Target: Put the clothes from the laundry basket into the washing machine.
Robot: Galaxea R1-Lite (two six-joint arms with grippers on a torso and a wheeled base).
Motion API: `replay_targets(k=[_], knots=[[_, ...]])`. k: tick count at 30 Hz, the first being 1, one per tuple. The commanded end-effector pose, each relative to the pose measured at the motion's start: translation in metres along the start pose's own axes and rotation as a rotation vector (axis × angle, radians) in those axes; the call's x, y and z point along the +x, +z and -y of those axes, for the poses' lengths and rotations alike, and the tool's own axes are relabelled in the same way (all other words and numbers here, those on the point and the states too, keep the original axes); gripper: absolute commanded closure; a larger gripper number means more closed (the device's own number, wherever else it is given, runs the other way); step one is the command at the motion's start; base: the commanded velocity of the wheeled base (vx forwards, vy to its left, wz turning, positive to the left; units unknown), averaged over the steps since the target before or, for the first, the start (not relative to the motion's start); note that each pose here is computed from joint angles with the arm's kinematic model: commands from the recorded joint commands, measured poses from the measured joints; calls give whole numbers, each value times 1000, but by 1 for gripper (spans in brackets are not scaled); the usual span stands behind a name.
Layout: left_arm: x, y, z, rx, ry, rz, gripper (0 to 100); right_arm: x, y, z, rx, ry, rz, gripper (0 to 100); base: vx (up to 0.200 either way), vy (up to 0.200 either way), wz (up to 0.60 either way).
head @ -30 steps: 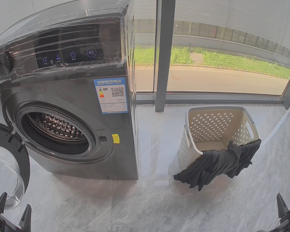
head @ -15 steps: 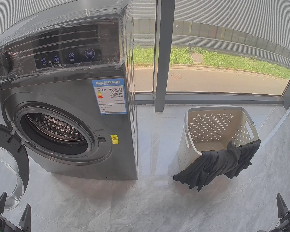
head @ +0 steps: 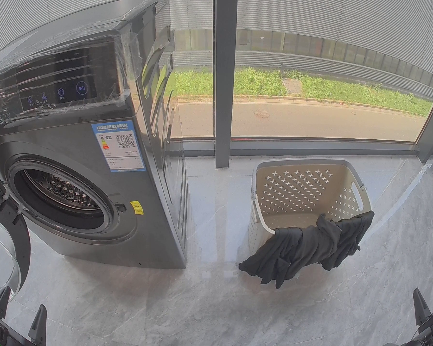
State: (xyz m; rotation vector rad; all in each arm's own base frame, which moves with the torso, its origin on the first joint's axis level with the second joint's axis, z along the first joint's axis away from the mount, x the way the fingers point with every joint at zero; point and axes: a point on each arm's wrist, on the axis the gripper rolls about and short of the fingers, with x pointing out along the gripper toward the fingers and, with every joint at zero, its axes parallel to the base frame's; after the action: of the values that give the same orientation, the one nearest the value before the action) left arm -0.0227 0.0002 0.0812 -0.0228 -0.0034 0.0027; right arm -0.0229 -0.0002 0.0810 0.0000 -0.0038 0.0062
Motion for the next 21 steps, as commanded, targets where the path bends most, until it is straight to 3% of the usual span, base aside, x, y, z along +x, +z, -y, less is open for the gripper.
replay_targets(k=[1, 21], knots=[[0, -5, 0, 0, 0, 3, 0, 0, -5, 0, 0, 0, -2, 0, 0, 0, 0], [0, -5, 0, 1, 0, 3, 0, 0, -5, 0, 0, 0, -1, 0, 0, -10, 0]])
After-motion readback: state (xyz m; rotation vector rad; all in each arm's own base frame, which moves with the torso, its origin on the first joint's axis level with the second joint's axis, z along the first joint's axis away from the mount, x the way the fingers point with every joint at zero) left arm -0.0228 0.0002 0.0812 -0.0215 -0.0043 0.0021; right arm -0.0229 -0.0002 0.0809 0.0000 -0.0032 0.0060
